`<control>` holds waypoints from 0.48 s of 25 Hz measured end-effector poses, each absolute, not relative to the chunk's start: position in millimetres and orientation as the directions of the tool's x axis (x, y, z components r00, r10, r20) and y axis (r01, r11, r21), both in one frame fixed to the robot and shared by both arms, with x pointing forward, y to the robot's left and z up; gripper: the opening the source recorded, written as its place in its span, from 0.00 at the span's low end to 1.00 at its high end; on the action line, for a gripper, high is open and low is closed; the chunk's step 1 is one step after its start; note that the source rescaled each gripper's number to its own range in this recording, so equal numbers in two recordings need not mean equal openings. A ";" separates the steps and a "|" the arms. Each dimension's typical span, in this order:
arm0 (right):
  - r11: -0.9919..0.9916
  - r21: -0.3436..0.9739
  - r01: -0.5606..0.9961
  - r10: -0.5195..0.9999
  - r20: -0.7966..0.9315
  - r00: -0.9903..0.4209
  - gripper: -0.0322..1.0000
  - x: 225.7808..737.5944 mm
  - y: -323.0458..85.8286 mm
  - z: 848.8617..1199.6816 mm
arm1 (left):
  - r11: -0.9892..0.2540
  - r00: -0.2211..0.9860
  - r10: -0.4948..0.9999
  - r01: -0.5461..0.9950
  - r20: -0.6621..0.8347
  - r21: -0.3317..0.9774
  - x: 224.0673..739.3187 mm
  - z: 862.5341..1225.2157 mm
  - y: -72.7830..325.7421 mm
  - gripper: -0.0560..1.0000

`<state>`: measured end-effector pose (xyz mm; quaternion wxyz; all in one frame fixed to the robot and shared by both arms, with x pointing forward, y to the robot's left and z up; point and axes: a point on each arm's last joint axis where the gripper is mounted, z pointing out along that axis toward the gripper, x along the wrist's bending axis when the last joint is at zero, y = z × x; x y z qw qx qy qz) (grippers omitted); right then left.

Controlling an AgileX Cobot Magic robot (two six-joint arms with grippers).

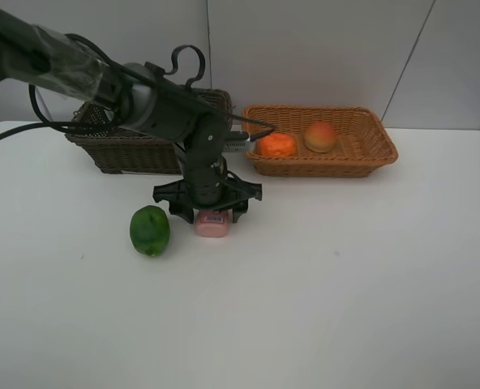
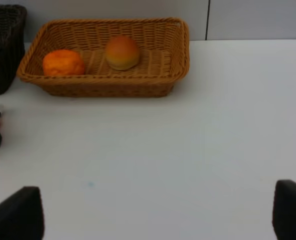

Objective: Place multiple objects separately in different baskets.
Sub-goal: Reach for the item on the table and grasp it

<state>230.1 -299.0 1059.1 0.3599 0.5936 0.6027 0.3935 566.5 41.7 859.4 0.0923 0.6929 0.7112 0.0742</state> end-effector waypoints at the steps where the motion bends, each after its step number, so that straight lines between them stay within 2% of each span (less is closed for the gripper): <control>1: -0.015 0.902 0.432 0.999 0.033 -0.036 0.97 230.1 -299.0 1059.1 | 0.027 -0.021 0.999 0.972 -0.028 0.232 566.3 859.4 41.7 0.75; 2: -0.015 0.902 0.432 0.999 0.033 -0.036 0.97 230.1 -299.0 1059.1 | 0.028 -0.023 0.999 0.973 -0.027 0.230 566.2 859.1 41.8 0.70; 12: -0.015 0.902 0.432 0.999 0.033 -0.036 0.97 230.1 -299.0 1059.1 | 0.031 -0.026 0.999 0.974 -0.025 0.226 565.9 859.1 41.9 0.70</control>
